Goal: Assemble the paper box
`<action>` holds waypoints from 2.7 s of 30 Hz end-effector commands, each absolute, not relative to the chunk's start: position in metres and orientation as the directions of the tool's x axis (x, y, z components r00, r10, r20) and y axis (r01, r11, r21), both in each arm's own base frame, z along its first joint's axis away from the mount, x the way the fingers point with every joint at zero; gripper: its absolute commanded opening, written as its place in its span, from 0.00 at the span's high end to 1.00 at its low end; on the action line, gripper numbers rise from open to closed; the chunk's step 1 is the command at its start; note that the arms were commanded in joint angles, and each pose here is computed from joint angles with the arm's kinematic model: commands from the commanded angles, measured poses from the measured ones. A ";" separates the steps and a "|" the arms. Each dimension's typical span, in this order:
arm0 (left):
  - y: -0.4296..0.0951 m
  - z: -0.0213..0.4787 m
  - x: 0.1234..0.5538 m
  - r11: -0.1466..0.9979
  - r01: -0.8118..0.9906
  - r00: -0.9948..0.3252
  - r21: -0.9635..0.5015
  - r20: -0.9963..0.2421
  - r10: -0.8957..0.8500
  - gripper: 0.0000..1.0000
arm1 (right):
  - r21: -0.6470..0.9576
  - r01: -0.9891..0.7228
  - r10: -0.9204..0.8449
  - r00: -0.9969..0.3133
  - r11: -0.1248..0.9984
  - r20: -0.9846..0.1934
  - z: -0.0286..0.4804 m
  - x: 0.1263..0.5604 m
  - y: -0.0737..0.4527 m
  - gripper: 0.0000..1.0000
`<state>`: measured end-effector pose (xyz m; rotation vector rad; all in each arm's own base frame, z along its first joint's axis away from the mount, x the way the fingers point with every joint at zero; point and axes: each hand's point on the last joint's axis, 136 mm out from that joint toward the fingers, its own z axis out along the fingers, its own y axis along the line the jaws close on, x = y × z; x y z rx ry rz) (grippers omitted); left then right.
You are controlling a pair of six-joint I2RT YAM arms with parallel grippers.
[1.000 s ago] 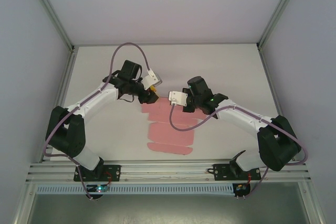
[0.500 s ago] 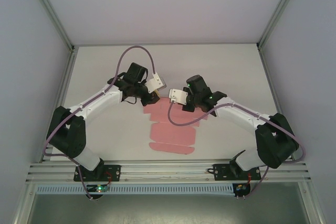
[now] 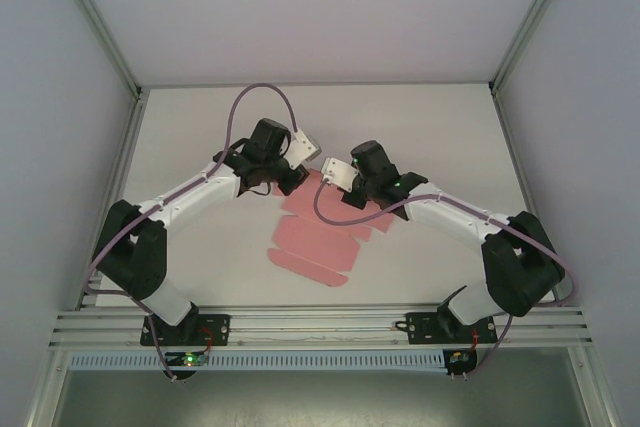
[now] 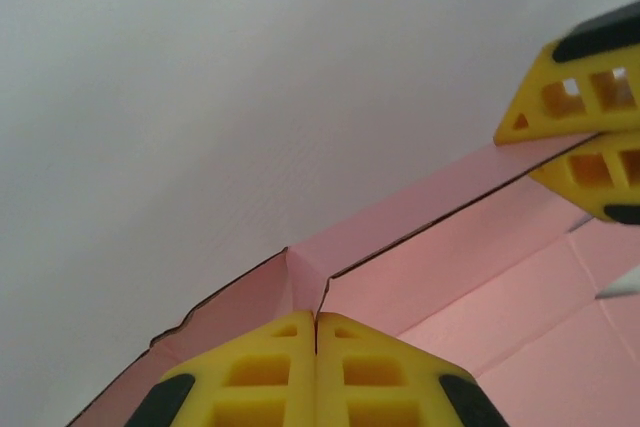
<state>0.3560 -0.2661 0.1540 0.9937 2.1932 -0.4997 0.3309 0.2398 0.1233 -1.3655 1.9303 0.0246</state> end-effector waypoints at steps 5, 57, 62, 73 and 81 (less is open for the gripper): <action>-0.277 0.158 0.372 0.750 0.647 -0.557 -0.133 -0.755 0.347 1.00 | -0.414 -0.732 -0.688 -0.102 0.541 -0.719 0.159 0.350 0.263 1.00; -0.191 0.166 0.335 0.946 0.252 -0.638 -0.202 -0.770 0.006 0.15 | -0.465 -0.690 -0.663 -0.029 0.555 -0.748 0.171 0.352 0.247 1.00; -0.152 0.163 0.329 0.958 0.132 -0.652 -0.256 -0.750 -0.110 0.00 | -0.457 -0.704 -0.652 -0.011 0.544 -0.758 0.174 0.348 0.245 1.00; -0.142 0.165 0.333 0.816 0.255 -0.624 -0.519 -0.733 -0.271 0.00 | -0.409 -0.729 -0.615 -0.021 0.549 -0.788 0.177 0.345 0.245 1.00; -0.152 0.162 0.341 0.767 0.334 -0.610 -0.549 -0.746 -0.268 0.00 | -0.372 -0.747 -0.584 -0.028 0.552 -0.811 0.180 0.344 0.248 1.00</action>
